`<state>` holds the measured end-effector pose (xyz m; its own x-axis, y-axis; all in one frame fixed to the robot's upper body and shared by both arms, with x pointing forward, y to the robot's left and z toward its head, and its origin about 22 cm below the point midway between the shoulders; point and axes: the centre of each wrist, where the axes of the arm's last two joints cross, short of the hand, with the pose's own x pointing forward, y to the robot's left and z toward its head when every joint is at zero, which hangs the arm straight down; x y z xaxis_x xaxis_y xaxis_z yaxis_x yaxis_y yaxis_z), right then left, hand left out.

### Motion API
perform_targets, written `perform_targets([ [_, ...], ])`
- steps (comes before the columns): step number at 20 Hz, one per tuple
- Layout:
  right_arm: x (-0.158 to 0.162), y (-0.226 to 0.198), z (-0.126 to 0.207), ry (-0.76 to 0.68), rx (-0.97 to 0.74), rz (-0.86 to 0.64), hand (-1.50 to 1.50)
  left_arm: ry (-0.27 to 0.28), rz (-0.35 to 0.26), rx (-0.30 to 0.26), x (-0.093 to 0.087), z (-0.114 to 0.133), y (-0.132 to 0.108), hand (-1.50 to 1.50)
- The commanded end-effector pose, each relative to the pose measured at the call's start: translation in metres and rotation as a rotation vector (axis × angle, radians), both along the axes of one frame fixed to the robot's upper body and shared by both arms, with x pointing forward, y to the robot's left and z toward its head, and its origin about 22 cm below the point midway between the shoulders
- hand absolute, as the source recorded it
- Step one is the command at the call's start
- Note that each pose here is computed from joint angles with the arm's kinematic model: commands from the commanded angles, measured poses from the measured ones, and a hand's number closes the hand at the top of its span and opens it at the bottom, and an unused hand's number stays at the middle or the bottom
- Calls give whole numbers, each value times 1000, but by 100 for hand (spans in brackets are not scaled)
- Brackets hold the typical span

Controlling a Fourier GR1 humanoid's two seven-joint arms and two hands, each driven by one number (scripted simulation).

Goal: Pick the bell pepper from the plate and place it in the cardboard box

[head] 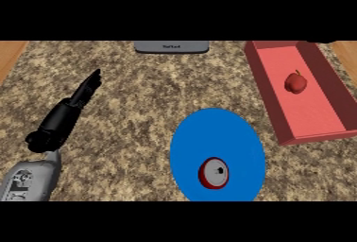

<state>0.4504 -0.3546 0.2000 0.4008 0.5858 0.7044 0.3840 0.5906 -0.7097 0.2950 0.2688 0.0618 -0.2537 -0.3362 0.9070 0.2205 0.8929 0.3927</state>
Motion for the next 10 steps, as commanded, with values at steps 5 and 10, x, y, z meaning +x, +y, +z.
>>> perform_targets([
  [5,-25,-45,-9,-458,362,-267,-150,-8,15,7,-4,3,6,0],
  [10,-49,-74,-35,-556,364,-311,-150,-3,5,13,-6,6,-9,0],
])
